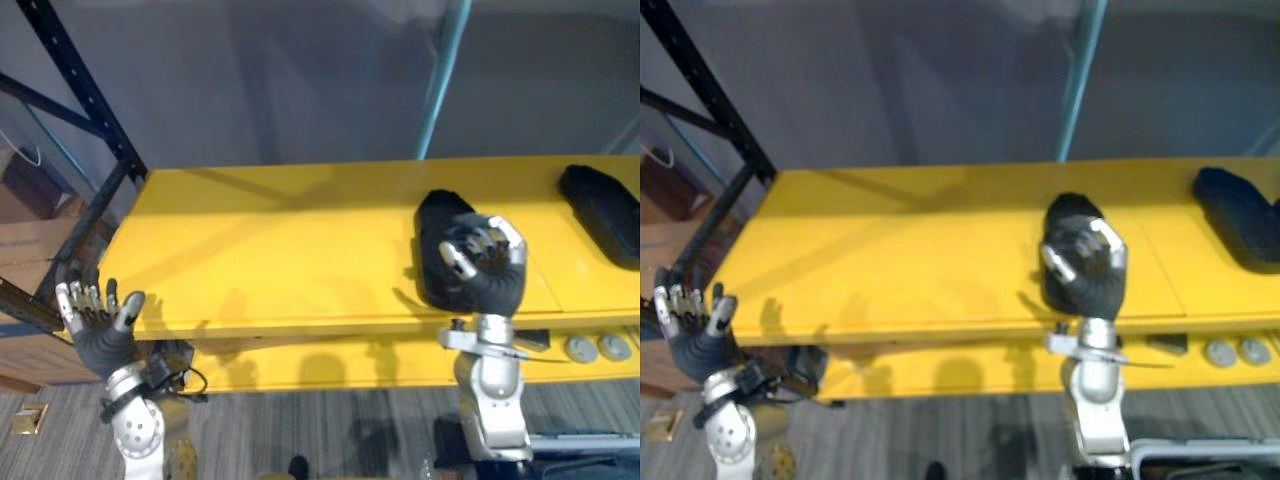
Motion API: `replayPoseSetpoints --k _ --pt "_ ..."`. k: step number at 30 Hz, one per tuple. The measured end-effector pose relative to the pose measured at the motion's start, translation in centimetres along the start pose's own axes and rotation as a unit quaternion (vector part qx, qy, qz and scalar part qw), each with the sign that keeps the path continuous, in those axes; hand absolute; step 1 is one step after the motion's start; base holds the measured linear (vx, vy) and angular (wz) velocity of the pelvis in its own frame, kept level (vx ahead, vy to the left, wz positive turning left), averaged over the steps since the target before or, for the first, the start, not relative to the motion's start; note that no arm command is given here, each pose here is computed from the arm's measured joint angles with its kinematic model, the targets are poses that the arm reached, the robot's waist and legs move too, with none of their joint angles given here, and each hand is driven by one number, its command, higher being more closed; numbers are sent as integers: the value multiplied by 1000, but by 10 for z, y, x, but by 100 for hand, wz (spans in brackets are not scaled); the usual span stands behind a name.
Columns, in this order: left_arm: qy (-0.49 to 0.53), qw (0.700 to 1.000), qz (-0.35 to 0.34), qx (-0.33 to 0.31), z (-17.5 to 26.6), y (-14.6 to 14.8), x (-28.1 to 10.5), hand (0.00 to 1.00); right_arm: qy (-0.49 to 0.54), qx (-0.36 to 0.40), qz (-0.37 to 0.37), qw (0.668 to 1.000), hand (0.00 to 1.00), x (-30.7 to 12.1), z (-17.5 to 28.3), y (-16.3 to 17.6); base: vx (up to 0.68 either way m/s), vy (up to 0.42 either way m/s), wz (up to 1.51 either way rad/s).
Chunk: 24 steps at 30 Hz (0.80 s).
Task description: Walk over and take plastic housings, then place them on the shelf
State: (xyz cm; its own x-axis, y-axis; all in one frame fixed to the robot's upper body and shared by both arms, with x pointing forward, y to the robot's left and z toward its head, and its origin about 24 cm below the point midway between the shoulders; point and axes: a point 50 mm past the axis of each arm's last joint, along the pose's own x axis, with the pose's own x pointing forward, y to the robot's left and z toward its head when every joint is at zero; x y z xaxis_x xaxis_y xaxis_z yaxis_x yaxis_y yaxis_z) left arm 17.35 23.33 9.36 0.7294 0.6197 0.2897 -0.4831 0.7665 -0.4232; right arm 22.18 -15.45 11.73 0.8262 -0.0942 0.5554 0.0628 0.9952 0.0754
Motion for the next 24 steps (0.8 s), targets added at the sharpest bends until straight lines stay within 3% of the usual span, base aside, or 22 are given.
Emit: replayPoseSetpoints --k 9,24 --pt "19 1000 13 18 -3 10 -10 0 48 11 -1 999 100 -40 0 7 -21 0 -12" --pt "32 999 -26 -18 -5 -11 -19 0 171 79 77 979 100 -81 -8 -2 -1 -5 -8"
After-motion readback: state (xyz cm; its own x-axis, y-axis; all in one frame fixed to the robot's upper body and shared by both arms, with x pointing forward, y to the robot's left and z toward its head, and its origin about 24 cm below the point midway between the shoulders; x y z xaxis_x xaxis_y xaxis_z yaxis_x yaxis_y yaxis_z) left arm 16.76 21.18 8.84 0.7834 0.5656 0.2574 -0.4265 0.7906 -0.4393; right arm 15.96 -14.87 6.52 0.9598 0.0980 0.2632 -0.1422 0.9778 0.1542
